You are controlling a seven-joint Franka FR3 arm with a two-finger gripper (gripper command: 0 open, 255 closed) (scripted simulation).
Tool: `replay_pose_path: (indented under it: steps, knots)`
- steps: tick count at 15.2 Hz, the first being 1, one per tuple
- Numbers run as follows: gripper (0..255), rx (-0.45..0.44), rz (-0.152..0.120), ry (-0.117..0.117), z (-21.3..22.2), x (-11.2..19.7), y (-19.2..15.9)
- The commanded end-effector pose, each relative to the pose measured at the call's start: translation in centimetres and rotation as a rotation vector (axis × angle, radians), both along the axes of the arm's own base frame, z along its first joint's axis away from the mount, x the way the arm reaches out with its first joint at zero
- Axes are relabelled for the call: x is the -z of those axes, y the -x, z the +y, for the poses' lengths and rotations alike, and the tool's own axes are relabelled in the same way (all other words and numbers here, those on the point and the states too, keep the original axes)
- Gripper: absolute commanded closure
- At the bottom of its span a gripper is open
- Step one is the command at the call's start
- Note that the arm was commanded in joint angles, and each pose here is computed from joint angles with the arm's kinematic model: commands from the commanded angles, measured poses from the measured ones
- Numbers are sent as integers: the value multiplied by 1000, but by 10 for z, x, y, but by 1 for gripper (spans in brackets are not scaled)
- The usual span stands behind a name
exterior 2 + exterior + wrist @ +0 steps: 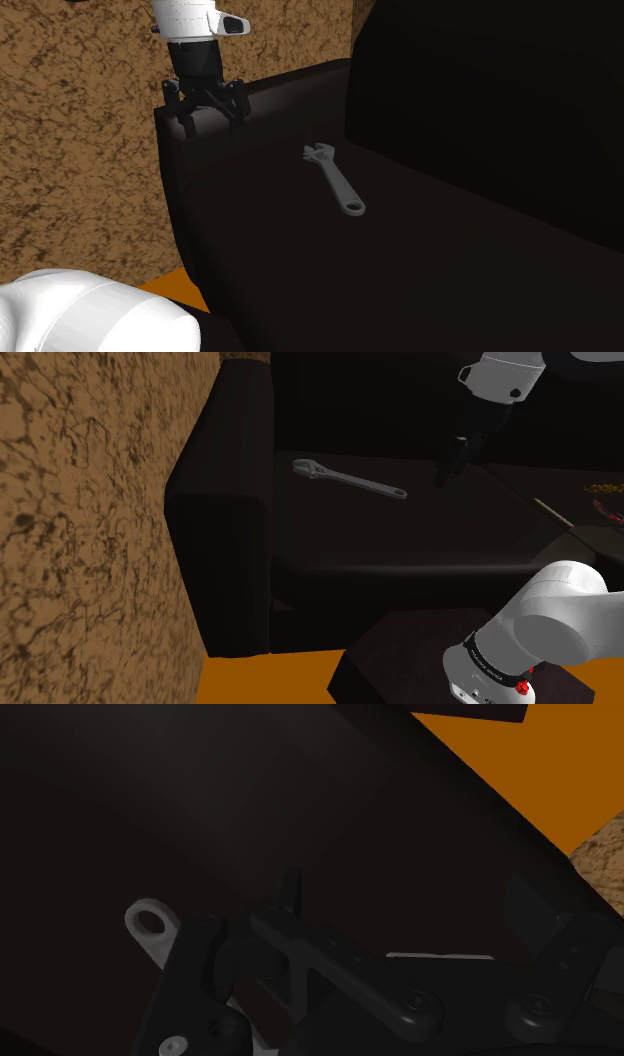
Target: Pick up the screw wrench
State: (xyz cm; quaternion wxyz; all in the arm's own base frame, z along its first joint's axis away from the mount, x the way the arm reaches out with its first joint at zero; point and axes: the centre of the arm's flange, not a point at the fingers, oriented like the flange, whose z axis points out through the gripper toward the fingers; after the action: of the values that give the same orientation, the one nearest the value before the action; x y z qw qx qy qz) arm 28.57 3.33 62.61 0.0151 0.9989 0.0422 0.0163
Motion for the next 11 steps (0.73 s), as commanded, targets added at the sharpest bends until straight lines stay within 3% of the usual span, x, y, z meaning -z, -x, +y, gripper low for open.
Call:
replay_pose_path:
  steps: [1,11]
  knots:
    - [0,0,0,0,0,0,0]
    - [0,-114,13,-20,-60,53,-109]
